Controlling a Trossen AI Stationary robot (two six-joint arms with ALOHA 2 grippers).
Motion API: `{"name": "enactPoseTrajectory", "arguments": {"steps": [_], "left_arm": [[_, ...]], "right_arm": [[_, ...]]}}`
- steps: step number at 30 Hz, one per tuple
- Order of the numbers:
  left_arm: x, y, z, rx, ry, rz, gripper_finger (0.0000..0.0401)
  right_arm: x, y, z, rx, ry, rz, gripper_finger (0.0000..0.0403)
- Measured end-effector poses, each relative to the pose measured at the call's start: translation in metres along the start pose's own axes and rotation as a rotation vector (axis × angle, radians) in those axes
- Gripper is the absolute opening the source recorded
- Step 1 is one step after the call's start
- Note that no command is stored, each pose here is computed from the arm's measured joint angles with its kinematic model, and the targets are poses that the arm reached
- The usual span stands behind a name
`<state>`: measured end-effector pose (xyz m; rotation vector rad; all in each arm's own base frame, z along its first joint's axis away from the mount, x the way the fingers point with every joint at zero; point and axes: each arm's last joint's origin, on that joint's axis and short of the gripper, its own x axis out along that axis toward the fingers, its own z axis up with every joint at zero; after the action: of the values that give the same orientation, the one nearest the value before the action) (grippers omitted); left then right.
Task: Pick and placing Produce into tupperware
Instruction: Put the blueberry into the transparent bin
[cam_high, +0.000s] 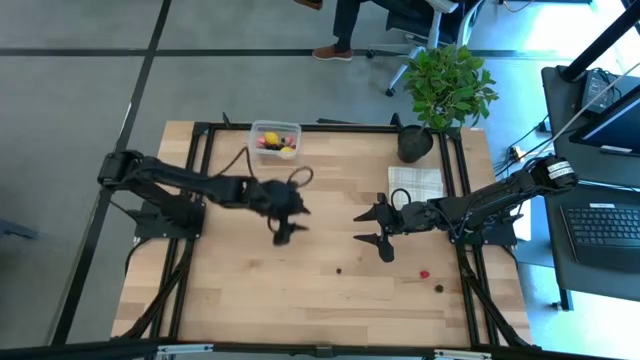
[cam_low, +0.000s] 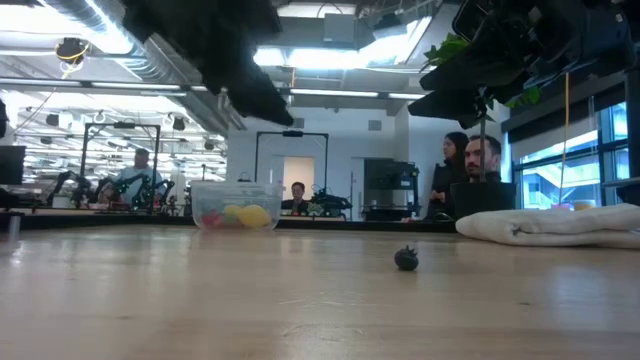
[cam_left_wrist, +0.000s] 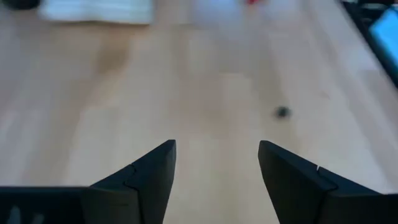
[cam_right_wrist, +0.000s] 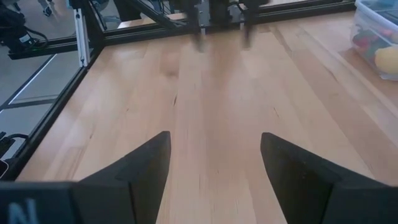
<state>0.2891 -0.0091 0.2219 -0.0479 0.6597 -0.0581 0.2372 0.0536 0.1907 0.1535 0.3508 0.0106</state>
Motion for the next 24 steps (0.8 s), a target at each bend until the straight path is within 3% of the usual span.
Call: {"name": "enactPoseTrajectory", "arguments": {"steps": [5, 13, 19, 24], "left_arm": [[0.009, -0.034, 0.001, 0.075, -0.051, -0.082, 0.0218], [0.059, -0.067, -0.001, 0.185, -0.27, -0.163, 0.0219], [0.106, -0.083, -0.028, 0.227, -0.356, -0.192, 0.0207], [0.132, -0.081, -0.049, 0.222, -0.397, -0.169, 0.0199]], "right_arm": [[0.0, 0.0, 0.0, 0.001, -0.001, 0.0, 0.0252], [0.0, 0.0, 0.0, -0.002, 0.002, 0.002, 0.0252], [-0.001, 0.003, -0.001, -0.007, 0.009, 0.014, 0.0252], [-0.001, 0.005, -0.002, -0.007, 0.009, 0.021, 0.0252]]}}
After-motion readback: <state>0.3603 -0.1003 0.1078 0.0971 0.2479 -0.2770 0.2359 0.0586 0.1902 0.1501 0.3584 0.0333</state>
